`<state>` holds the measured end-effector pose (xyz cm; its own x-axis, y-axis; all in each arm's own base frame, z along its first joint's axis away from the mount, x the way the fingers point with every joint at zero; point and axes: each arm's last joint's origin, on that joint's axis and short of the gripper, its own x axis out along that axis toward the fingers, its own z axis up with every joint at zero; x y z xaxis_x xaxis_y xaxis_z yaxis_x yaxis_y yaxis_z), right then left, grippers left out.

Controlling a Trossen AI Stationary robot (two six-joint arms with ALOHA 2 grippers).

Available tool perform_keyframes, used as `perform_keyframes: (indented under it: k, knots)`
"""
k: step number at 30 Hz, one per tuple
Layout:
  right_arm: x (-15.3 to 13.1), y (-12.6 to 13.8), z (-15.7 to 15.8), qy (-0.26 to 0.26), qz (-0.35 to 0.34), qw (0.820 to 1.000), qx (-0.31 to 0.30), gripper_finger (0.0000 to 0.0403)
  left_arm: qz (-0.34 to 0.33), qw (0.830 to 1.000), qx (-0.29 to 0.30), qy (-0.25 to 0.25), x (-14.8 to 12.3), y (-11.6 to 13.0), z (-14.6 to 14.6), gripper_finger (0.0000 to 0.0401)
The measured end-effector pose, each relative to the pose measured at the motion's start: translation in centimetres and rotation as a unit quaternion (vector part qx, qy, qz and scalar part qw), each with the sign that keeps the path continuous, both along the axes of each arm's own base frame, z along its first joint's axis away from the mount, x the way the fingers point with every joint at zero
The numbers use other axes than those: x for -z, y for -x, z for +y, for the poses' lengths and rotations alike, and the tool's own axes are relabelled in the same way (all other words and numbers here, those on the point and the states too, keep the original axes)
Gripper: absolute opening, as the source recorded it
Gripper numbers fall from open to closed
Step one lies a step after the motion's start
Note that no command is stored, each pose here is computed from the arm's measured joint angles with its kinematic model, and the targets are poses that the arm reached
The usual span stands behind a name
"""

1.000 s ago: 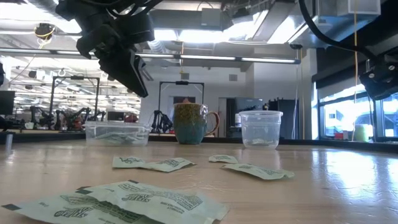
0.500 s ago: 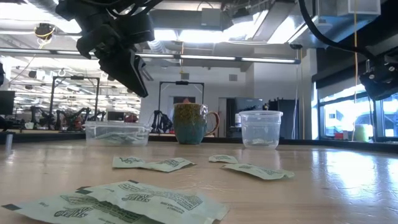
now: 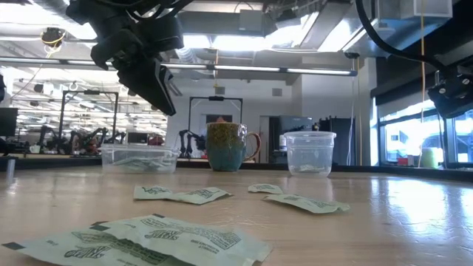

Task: Pick and place Stevia / Truvia into bins
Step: Put the light green stevia packet into the left transparent container

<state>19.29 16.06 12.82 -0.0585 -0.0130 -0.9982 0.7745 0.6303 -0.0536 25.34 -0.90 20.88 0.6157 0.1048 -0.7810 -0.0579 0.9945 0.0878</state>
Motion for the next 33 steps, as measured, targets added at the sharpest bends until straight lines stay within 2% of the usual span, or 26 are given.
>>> perform_keyframes:
  k: [5, 9, 12, 16, 18, 22, 24, 26, 29, 33]
  knots:
    - [-1.3, -0.7, 0.5, -0.002, -0.014, 1.0, -0.015, 0.0004, 0.0, 1.0, 0.002, 0.003, 0.0, 0.0, 0.0, 0.0076]
    - [-4.0, -2.3, 1.5, -0.003, -0.096, 0.994, -0.053, 0.0004, -0.004, 1.0, 0.013, 0.017, -0.1, -0.1, -0.1, 0.0075]
    - [-6.1, -4.0, 2.2, 0.014, -0.181, 0.979, -0.093, 0.0004, -0.011, 0.999, 0.027, 0.034, -0.1, -0.2, -0.3, 0.0075]
    - [-9.6, -6.9, 3.2, 0.037, -0.312, 0.933, -0.174, 0.0005, -0.047, 0.995, 0.074, 0.054, -0.6, -0.7, -0.5, 0.0076]
    - [-11.3, -8.5, 3.6, 0.04, -0.38, 0.897, -0.221, 0.0005, -0.075, 0.988, 0.123, 0.061, -1.0, -1.1, -0.8, 0.0079]
    - [-14.0, -10.7, 3.8, 0.057, -0.482, 0.819, -0.307, 0.0005, -0.159, 0.958, 0.223, 0.081, -2.3, -1.9, -1.9, 0.009]
    - [-14.8, -11.5, 3.6, 0.06, -0.515, 0.786, -0.336, 0.0005, -0.204, 0.939, 0.264, 0.088, -3.1, -2.3, -2.5, 0.0098]
    - [-15.3, -12.1, 3.2, 0.063, -0.538, 0.763, -0.353, 0.0005, -0.238, 0.92, 0.3, 0.087, -3.7, -2.4, -3.2, 0.0107]
    - [-15.9, -12.8, 2.6, 0.069, -0.563, 0.738, -0.365, 0.0005, -0.275, 0.895, 0.343, 0.073, -4.3, -2.5, -4.3, 0.012]
    - [-16.8, -13.7, 1.7, 0.073, -0.599, 0.701, -0.379, 0.0005, -0.304, 0.876, 0.37, 0.059, -4.9, -2.4, -5.4, 0.0133]
